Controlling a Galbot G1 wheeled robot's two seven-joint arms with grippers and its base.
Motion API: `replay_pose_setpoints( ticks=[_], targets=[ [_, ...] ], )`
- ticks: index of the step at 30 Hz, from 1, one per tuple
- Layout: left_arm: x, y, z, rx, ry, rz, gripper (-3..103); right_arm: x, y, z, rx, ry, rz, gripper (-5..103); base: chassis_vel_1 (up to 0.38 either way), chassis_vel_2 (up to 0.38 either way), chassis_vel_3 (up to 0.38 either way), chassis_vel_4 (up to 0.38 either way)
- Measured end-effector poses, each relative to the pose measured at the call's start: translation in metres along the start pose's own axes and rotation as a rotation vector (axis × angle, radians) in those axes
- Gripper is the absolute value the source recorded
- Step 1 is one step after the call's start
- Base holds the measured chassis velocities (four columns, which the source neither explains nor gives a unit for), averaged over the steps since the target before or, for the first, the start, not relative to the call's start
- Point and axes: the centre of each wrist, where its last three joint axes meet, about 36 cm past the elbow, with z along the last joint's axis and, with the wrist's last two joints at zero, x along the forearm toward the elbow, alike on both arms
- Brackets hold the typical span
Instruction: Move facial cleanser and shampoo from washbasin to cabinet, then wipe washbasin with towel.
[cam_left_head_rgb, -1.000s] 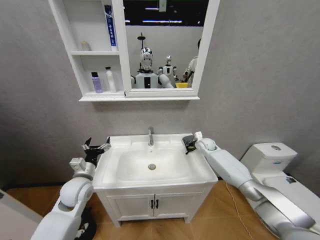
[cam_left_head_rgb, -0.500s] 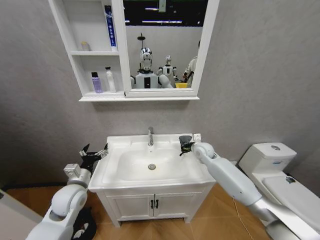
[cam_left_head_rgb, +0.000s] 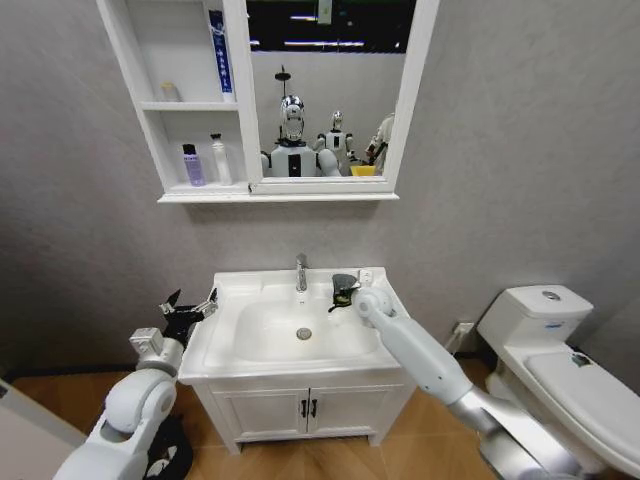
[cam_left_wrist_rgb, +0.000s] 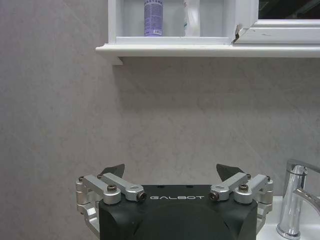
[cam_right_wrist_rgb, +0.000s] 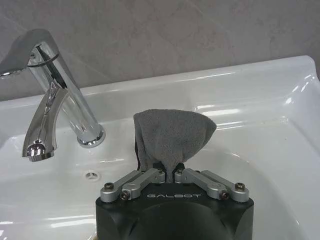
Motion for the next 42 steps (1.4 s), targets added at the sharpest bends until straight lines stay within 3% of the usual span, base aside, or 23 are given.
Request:
replay_pose_setpoints(
  ticks=[4,10,21,42],
  targets=[
    [0.000,0.000,-0.001,-0.002,-0.001,0.001,100,0.005,0.000,0.005,0.006,0.011,0.043,3,0.000,0.000,0.000,0.000],
    [0.000,0.000,0.001,-0.005,0.006,0.000,100,0.026,-0.018,0.022,0.015,0.028,0.106,3,0.000,0.000,0.000,0.000],
    [-0.007,0.002,0.001,-0.006,0.001,0.001,100,0.023,-0.023,0.038,-0.045,0.098,0.128,3,0.000,0.000,0.000,0.000],
    [-0.006,0.004,0.004,-0.001,-0.010,-0.012,100,0.017,-0.067,0.052,-0.038,0.243,0.129,3,0.000,0.000,0.000,0.000]
  ],
)
